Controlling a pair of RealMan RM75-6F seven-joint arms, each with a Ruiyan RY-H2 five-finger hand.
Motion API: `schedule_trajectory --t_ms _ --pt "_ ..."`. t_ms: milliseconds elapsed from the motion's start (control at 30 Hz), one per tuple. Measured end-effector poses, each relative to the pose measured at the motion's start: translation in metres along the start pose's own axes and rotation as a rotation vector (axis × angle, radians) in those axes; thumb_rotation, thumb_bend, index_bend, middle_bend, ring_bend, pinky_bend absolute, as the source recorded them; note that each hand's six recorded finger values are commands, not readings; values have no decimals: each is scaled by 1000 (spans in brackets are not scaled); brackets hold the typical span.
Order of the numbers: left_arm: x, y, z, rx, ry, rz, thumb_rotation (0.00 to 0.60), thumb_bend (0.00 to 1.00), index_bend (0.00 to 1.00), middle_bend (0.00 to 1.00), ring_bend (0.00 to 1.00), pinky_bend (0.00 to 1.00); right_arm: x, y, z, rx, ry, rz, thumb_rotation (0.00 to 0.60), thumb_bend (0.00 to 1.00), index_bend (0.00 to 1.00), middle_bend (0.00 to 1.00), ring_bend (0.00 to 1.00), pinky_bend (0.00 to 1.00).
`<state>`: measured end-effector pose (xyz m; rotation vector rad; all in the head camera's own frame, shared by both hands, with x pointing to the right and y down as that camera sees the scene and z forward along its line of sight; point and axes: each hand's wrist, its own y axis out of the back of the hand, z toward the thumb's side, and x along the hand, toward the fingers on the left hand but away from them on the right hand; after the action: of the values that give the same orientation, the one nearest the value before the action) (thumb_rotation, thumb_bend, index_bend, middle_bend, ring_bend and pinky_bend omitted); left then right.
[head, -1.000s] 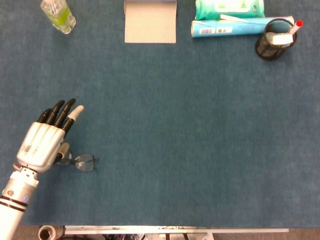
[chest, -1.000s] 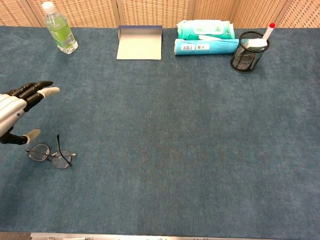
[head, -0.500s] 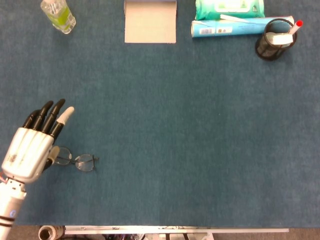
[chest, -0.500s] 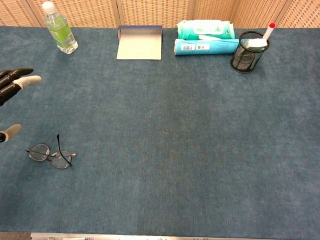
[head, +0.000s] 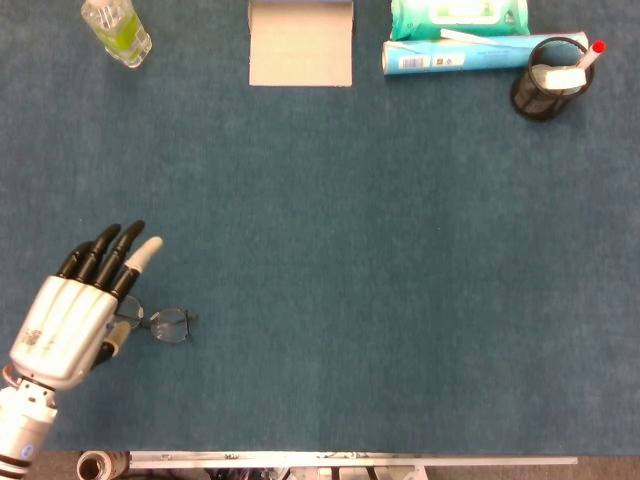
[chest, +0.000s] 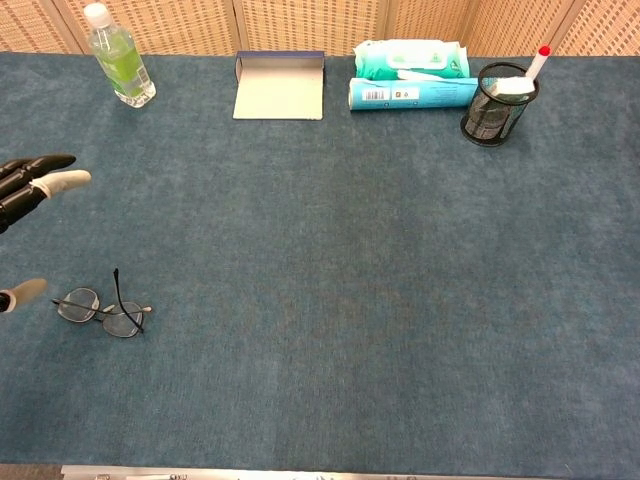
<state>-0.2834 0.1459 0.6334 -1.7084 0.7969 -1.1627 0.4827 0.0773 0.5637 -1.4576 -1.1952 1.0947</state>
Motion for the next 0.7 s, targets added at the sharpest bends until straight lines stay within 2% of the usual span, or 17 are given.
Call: schedule_trajectory --t_ms 300,700 --pt "-4 1 16 -12 -54 -8 600 243 0 0 0 164 0 2 -1 -4 -1 -3 600 99 473 409 300 306" --pt "1 -7 36 -50 -115 -60 600 242 0 0 0 164 1 3 -1 -8 1 -9 600 99 474 409 300 306"
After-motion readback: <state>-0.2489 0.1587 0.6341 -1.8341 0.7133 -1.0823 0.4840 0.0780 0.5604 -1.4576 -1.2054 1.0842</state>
